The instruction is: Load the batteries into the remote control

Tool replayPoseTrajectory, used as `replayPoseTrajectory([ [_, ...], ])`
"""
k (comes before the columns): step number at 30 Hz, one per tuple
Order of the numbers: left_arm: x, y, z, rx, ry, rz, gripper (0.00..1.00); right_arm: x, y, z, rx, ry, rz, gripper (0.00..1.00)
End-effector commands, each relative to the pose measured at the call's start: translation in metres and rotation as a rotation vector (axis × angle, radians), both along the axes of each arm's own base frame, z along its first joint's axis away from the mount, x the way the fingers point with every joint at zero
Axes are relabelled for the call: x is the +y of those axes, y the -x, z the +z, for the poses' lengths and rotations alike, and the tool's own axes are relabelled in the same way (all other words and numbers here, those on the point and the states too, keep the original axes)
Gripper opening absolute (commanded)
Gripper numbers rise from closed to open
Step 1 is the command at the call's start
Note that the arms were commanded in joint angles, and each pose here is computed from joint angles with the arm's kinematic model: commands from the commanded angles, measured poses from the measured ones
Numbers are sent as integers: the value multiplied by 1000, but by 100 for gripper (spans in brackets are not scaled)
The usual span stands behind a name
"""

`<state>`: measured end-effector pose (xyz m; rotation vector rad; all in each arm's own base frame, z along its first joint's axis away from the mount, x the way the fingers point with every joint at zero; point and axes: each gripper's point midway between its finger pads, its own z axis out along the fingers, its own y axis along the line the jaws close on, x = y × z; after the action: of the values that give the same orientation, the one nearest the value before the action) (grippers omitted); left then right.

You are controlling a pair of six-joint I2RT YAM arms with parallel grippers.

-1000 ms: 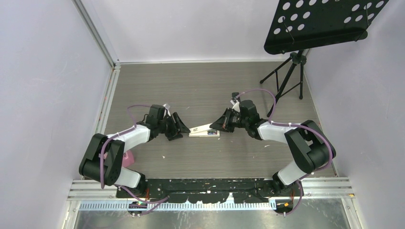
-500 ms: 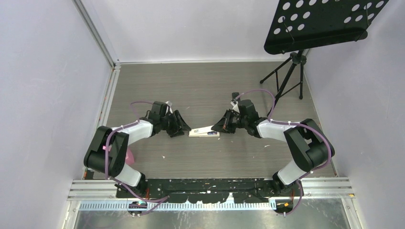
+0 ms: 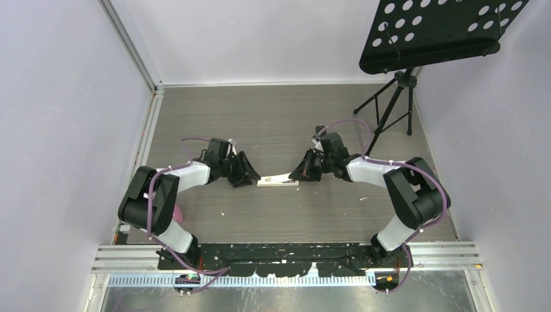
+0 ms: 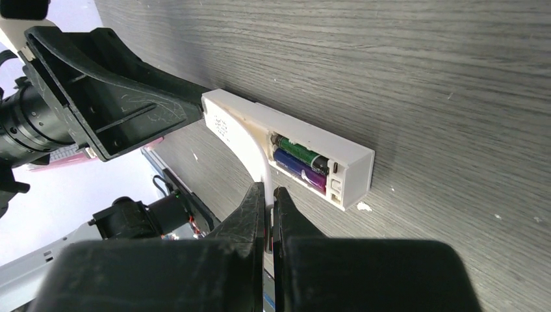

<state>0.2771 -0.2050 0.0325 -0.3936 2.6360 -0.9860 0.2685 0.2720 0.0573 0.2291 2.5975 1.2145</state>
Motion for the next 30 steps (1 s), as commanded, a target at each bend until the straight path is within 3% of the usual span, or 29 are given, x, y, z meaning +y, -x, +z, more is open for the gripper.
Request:
replayPoseTrajectory([
  [1, -4, -6, 1, -32, -7, -30, 47, -25, 10, -25, 45, 173, -10, 0],
  [11, -8, 7, -22, 10, -64, -62, 46, -31, 12, -31, 51, 206, -25, 0],
  [19, -3, 23, -34, 22, -99, -89, 34, -32, 12, -31, 50, 210, -30, 0],
  [25, 15, 42, -59, 101, -215, -91, 33, -35, 12, -27, 37, 217, -45, 1],
  [28, 26, 51, -74, 152, -274, -91, 33, -36, 12, -22, 32, 216, -53, 8],
  [30, 29, 57, -81, 175, -287, -91, 32, -36, 12, -16, 30, 205, -65, 24],
])
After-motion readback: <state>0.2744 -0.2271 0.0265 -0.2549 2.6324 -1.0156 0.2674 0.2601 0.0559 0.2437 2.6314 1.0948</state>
